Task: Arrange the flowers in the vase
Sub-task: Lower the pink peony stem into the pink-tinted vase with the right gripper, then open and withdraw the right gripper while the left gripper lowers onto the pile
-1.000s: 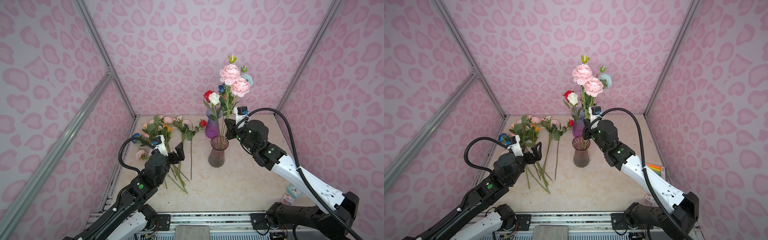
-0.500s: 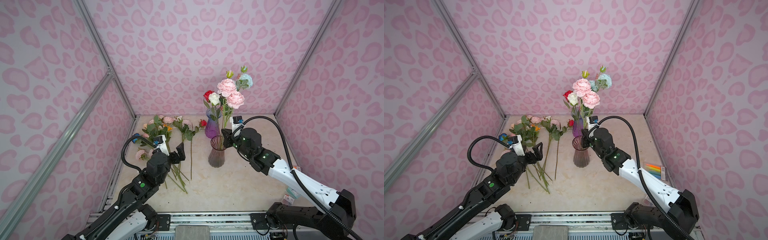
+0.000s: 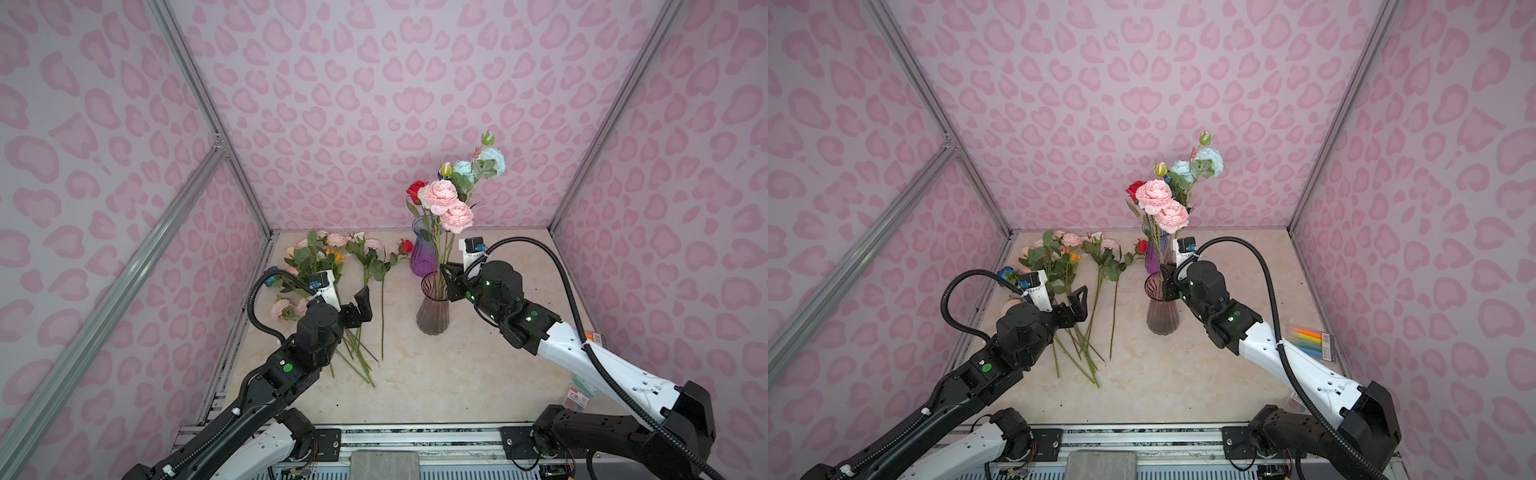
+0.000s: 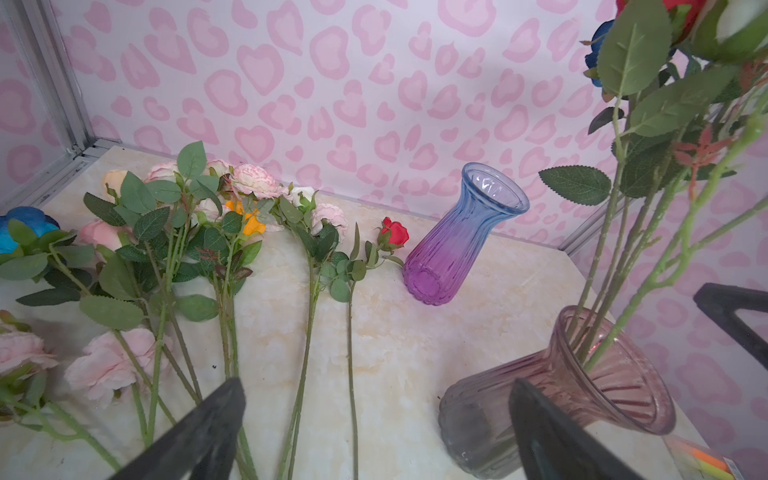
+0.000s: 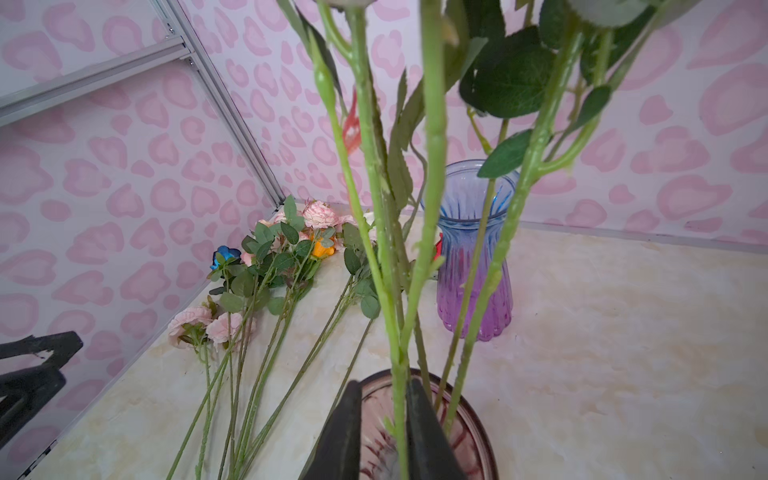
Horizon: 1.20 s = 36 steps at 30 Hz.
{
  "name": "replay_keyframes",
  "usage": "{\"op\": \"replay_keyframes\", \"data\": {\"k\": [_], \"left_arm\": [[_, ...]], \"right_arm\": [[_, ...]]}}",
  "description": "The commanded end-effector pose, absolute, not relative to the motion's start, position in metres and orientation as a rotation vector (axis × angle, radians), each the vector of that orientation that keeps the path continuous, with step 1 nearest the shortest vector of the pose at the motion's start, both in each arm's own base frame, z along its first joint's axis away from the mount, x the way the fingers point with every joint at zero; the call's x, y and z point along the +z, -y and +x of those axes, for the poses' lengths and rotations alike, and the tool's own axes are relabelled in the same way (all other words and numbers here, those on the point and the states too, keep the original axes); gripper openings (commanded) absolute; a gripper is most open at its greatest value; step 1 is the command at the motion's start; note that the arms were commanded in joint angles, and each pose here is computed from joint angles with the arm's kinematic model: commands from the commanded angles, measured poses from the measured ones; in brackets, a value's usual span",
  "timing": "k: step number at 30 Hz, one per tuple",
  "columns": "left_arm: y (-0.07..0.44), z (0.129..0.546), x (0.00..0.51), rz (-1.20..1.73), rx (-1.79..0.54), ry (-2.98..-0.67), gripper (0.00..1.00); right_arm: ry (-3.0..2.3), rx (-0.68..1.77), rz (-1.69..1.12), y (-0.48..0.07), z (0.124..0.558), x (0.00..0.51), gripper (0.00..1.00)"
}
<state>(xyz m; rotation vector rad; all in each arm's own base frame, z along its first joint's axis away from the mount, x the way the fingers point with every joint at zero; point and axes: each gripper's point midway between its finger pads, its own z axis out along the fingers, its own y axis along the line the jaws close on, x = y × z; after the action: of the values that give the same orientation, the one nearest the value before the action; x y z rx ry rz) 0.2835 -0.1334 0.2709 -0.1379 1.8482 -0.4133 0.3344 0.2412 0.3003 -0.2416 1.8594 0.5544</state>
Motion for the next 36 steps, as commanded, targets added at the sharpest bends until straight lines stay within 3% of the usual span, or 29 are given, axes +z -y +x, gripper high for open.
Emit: {"op": "replay_keyframes", "data": {"k": [1,12,17,20,25,29,36], "left_arm": [[0.136,0.287,0.282,-0.147,-0.436,-1.822,1.0],[0.136,0.291,0.269,-0.149,-0.396,-1.857,1.0],[0.142,0.311,0.234,-0.162,-0.326,-2.016,0.98],[0.143,0.328,0.211,-0.196,-0.283,-2.139,0.89],[0.145,0.356,0.168,-0.219,-0.261,-2.309,0.65],[0.138,0.377,0.138,-0.245,-0.18,-2.413,0.62],[0.142,0.399,0.083,-0.217,-0.145,-2.574,0.43]], "right_arm": [[-1.853,0.558,-0.227,-0.238,0.332,0.301,0.21],[-1.792,0.584,-0.211,-0.226,0.308,0.324,0.23],[-1.748,0.594,-0.212,-0.219,0.292,0.342,0.24],[-1.739,0.573,-0.201,-0.211,0.288,0.343,0.24],[-1.751,0.526,-0.184,-0.197,0.283,0.336,0.24],[-1.761,0.504,-0.172,-0.189,0.28,0.328,0.24],[-1.783,0.502,-0.147,-0.179,0.279,0.318,0.23]]}}
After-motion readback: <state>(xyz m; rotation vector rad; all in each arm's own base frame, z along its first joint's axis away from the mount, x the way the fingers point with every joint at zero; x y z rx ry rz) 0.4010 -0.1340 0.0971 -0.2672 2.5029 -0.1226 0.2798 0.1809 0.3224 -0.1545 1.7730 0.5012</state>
